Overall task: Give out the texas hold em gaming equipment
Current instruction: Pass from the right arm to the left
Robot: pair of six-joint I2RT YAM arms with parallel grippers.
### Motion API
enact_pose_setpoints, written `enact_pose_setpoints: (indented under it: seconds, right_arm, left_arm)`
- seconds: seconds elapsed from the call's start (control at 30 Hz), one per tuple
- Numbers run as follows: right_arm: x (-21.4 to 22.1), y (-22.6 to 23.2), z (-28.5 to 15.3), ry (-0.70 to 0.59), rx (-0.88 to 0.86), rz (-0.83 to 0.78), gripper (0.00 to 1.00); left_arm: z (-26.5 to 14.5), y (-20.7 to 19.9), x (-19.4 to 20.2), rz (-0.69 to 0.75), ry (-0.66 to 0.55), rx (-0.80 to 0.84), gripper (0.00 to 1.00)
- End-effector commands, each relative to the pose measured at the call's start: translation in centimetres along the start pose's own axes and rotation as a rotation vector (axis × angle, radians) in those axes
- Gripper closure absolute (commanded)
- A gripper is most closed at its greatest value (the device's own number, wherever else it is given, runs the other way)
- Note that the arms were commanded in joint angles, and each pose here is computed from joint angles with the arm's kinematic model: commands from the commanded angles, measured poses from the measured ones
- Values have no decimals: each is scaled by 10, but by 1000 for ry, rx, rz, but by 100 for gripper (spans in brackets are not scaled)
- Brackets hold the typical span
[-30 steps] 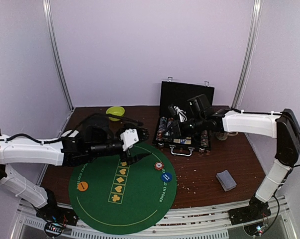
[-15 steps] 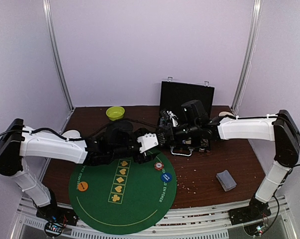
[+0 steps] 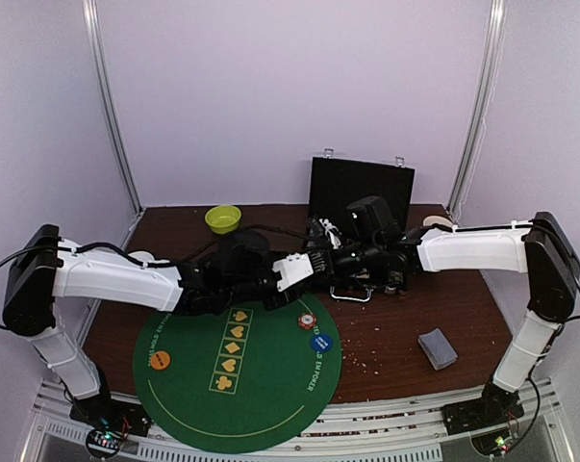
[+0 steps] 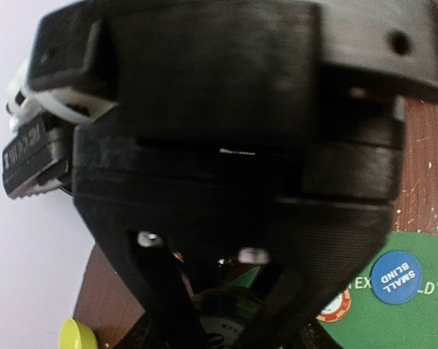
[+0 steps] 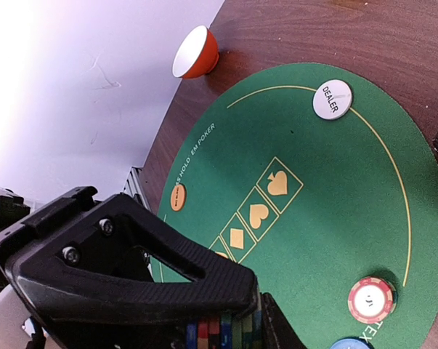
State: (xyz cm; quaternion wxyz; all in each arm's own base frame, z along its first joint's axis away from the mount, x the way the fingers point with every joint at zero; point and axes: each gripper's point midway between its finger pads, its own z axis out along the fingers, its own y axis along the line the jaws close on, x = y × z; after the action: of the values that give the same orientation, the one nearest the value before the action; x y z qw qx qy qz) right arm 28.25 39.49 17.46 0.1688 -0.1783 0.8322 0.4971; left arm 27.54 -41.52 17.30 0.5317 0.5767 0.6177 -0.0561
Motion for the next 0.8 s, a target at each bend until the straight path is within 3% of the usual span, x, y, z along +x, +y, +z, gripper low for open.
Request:
enact_pose_setpoints:
  seconds: [0.0, 0.1, 0.13, 0.23, 0.4, 0.5, 0.6, 0.63, 0.7, 0.77]
  right_arm:
    - [-8, 14, 1, -12, -45, -33, 100]
    - [-8, 16, 2, -6, -47, -37, 100]
    - [-8, 16, 2, -3, -49, -37, 100]
    - [-9, 18, 2, 0, -53, -45, 100]
    - [-9, 17, 2, 6, -43, -51, 100]
    - [-8, 16, 1, 6, -40, -54, 100]
    - [-6, 17, 0, 8, -49, -49, 100]
    - [-6, 17, 0, 6, -51, -45, 100]
    - [-5, 15, 1, 3, -51, -42, 100]
    - [-3, 15, 3, 10, -54, -35, 100]
  left_arm:
    - [4, 13, -7, -25, -3, -1, 61]
    - [2, 14, -8, -48, -13, 18, 72]
    - [1, 13, -8, -48, -16, 21, 71]
    - [3, 13, -4, -49, -3, 23, 53]
    - [6, 15, 2, -48, 26, 22, 51]
    - [7, 15, 2, -49, 30, 27, 56]
    - [8, 16, -2, -57, 12, 30, 74]
    - [7, 16, -5, -63, -4, 33, 72]
    - [6, 13, -9, -75, -31, 47, 52]
    - [7, 9, -10, -85, -41, 64, 44]
